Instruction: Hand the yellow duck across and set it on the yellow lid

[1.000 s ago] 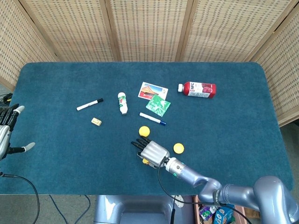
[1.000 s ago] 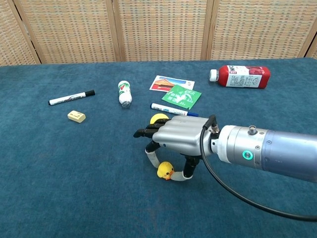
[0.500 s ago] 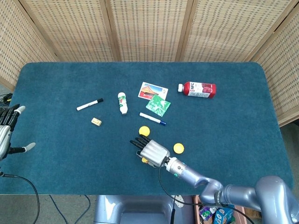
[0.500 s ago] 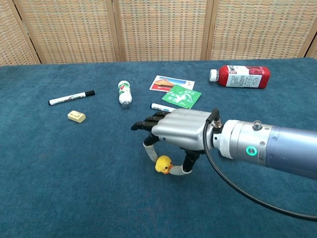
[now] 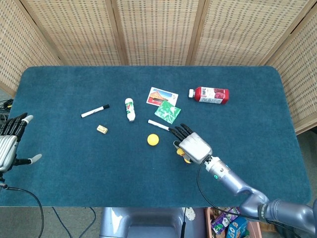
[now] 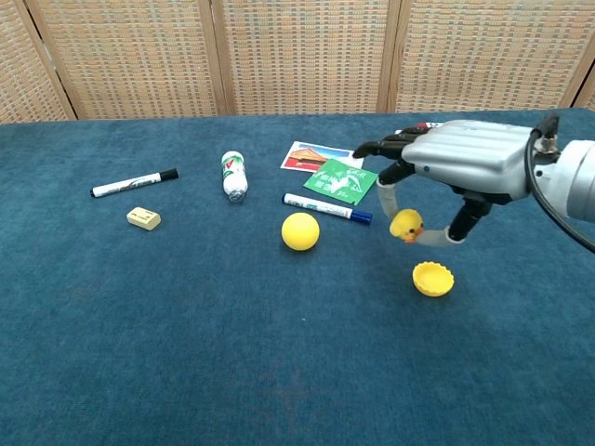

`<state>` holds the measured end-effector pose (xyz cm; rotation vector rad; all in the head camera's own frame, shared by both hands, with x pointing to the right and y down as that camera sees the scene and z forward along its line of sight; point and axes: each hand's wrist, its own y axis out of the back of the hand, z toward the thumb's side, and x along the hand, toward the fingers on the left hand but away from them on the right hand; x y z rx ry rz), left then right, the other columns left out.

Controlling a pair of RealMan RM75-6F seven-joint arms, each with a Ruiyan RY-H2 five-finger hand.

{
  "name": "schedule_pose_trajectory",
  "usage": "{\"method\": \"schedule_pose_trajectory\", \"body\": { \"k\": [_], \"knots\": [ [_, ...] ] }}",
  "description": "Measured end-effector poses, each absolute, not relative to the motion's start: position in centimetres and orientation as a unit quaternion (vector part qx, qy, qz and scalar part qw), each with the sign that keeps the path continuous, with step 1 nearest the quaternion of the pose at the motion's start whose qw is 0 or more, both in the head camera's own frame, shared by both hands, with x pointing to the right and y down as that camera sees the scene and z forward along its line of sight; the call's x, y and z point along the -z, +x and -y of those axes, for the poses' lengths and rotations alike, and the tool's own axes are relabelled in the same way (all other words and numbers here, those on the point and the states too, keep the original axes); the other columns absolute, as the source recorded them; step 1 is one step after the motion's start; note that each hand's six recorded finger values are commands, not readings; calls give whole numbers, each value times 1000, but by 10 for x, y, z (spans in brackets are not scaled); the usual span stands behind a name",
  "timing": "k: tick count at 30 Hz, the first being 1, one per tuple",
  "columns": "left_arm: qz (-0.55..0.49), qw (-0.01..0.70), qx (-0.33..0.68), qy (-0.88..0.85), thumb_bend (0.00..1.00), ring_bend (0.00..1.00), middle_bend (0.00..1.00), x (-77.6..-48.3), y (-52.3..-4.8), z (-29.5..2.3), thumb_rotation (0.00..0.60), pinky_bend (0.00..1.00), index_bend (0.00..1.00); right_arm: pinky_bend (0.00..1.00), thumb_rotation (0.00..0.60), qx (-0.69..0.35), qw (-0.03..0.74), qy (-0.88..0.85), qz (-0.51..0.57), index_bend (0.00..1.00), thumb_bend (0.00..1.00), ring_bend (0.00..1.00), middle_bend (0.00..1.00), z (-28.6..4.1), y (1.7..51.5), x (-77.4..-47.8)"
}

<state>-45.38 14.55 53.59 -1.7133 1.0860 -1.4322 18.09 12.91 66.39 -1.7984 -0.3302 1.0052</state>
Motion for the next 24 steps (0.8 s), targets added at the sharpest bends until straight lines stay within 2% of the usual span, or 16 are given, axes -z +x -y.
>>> {"method": "schedule_pose_trajectory", "body": {
  "k": [9,24],
  "knots": [
    [-409,323,547,-655,0,0,0,-537,-452,-147,600,0,0,0,600,-447,489,-741,110,498,331,0,0,-150,205,-690],
    [-405,322,552,-654,0,0,0,-540,-452,-147,600,0,0,0,600,-446,486,-745,101,498,333,0,0,-154,196,-699]
  ]
}}
